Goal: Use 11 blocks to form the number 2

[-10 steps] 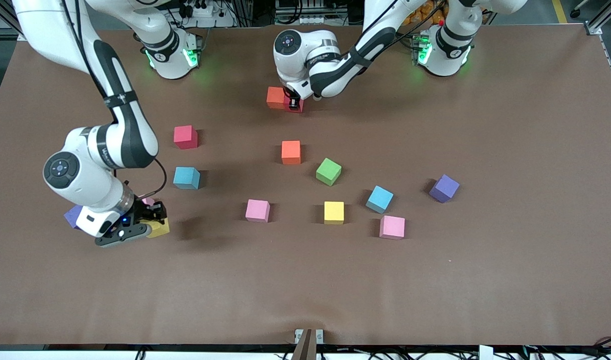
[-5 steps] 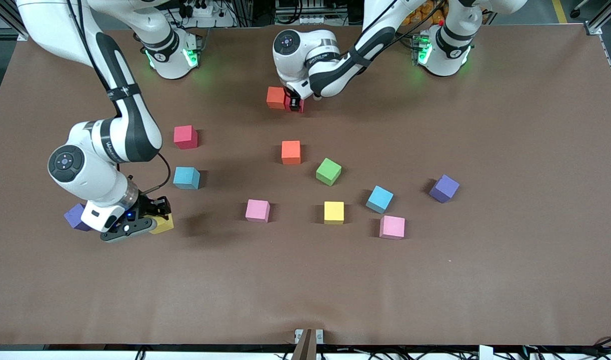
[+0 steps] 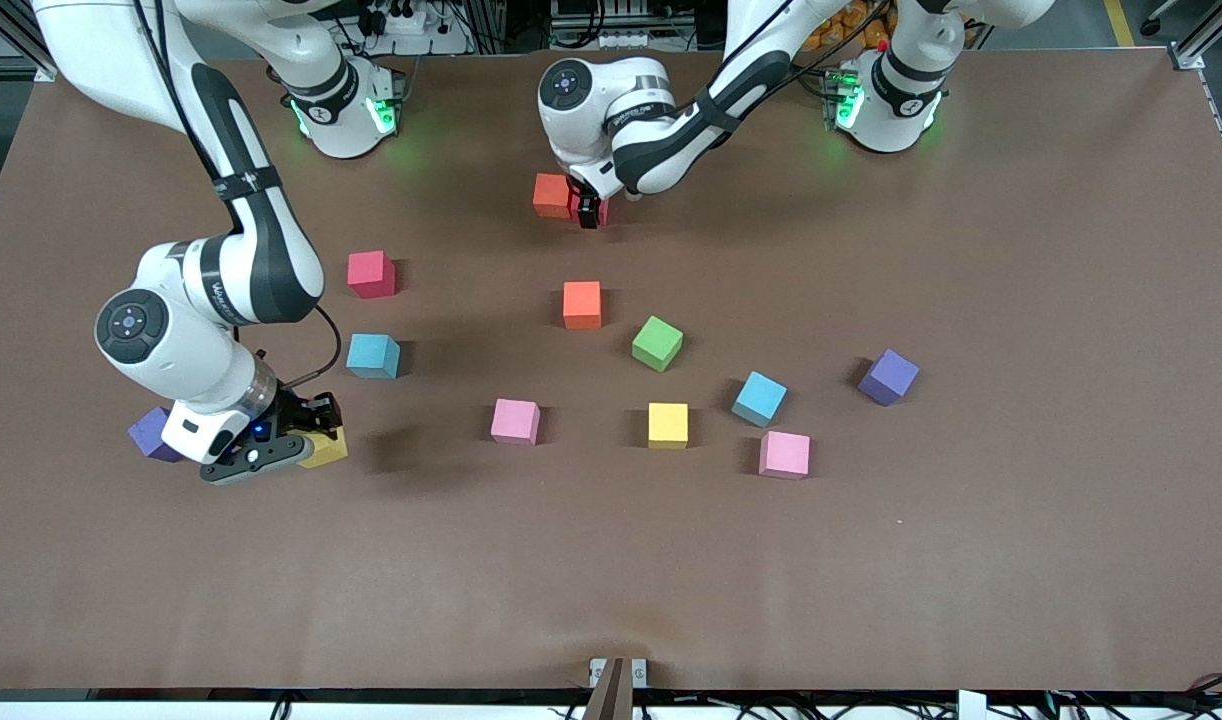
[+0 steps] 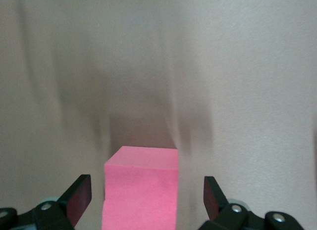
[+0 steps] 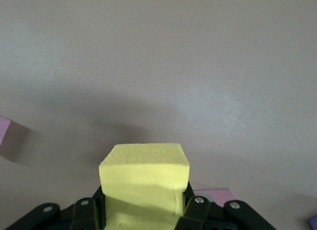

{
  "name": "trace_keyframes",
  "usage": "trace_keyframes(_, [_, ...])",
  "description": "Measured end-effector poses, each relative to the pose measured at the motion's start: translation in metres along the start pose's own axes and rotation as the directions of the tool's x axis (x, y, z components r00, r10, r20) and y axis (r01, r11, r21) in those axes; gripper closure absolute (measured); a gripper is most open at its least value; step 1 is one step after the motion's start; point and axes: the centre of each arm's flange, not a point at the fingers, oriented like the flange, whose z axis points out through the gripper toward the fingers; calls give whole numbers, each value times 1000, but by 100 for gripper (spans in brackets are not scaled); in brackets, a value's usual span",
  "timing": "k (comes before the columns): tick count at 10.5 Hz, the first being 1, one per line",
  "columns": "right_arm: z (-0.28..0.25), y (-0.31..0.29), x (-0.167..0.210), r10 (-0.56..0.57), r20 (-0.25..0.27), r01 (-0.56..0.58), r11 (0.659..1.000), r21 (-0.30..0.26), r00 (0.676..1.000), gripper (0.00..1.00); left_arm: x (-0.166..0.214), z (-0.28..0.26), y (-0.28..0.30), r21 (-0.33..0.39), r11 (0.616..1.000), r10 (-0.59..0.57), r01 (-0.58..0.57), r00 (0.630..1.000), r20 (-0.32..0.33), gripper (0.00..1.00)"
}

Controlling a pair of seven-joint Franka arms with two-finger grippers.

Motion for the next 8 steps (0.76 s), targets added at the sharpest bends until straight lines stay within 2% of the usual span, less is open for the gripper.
trace_keyframes(3, [-19, -7, -13, -7, -11, 7, 1000, 5, 1000, 45, 5, -27, 17, -25, 1000, -2, 2, 1000, -10, 0])
trace_keyframes(8, [-59, -62, -56, -85, -20, 85, 996, 24, 996, 45, 62, -98, 85, -118, 992, -50, 49, 999, -5, 0])
